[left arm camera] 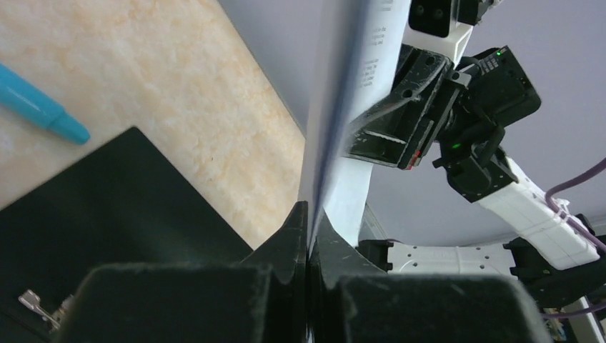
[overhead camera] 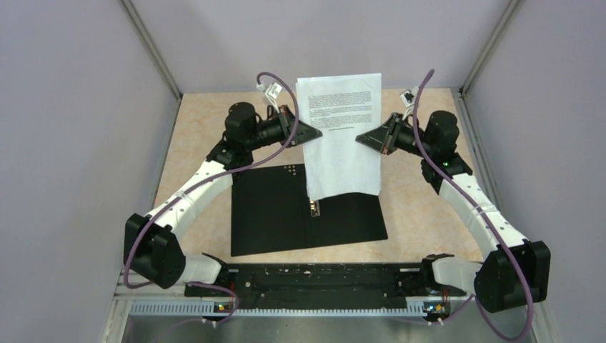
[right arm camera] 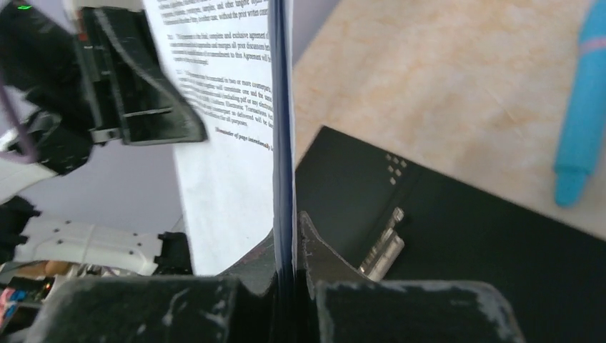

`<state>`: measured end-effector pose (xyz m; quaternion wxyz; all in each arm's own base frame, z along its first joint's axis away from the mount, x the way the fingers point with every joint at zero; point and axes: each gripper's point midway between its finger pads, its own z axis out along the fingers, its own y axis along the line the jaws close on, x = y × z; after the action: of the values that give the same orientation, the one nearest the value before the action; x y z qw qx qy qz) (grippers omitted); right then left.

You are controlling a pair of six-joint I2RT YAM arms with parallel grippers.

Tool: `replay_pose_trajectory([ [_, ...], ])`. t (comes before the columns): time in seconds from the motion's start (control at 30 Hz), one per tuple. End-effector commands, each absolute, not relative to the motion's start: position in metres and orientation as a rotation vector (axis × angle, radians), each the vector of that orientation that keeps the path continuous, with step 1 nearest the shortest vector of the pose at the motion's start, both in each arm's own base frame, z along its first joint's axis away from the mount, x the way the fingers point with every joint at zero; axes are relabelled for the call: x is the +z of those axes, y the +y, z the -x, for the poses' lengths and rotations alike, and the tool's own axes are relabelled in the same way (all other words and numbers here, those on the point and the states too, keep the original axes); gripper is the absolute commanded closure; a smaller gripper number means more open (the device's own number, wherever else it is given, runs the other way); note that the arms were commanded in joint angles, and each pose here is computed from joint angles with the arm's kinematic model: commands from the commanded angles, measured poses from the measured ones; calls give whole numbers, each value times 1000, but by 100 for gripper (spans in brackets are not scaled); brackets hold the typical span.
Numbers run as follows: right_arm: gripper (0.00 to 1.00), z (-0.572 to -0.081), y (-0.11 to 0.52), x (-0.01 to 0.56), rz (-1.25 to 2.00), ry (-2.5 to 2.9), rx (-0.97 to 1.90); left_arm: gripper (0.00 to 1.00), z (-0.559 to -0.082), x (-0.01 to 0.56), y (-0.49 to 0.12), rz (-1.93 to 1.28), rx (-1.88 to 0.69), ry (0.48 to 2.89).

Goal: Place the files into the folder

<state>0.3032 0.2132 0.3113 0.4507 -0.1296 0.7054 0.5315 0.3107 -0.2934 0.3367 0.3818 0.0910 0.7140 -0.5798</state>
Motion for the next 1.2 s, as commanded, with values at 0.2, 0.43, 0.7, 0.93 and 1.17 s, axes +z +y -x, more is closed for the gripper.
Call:
replay_pose_trajectory([
  [0.2, 100, -309, 190, 171, 136, 2267, 848, 100, -317, 173, -339, 152, -1294, 2293],
  [0.43, 100, -306, 184, 96, 162, 2494, 691, 100, -312, 86, -363, 248, -1173, 2489],
  [0.7, 100, -305, 185, 72, 132, 2503, 687, 85, -313, 75, -348, 216, -991, 2514],
  [0.93, 100, -310, 183, 60, 159, 2479, 661, 53, -317, 86, -347, 134, -969, 2466],
  [1.17, 100, -313, 181, 46, 158, 2485, 631, 31, -312, 111, -337, 37, -932, 2444],
])
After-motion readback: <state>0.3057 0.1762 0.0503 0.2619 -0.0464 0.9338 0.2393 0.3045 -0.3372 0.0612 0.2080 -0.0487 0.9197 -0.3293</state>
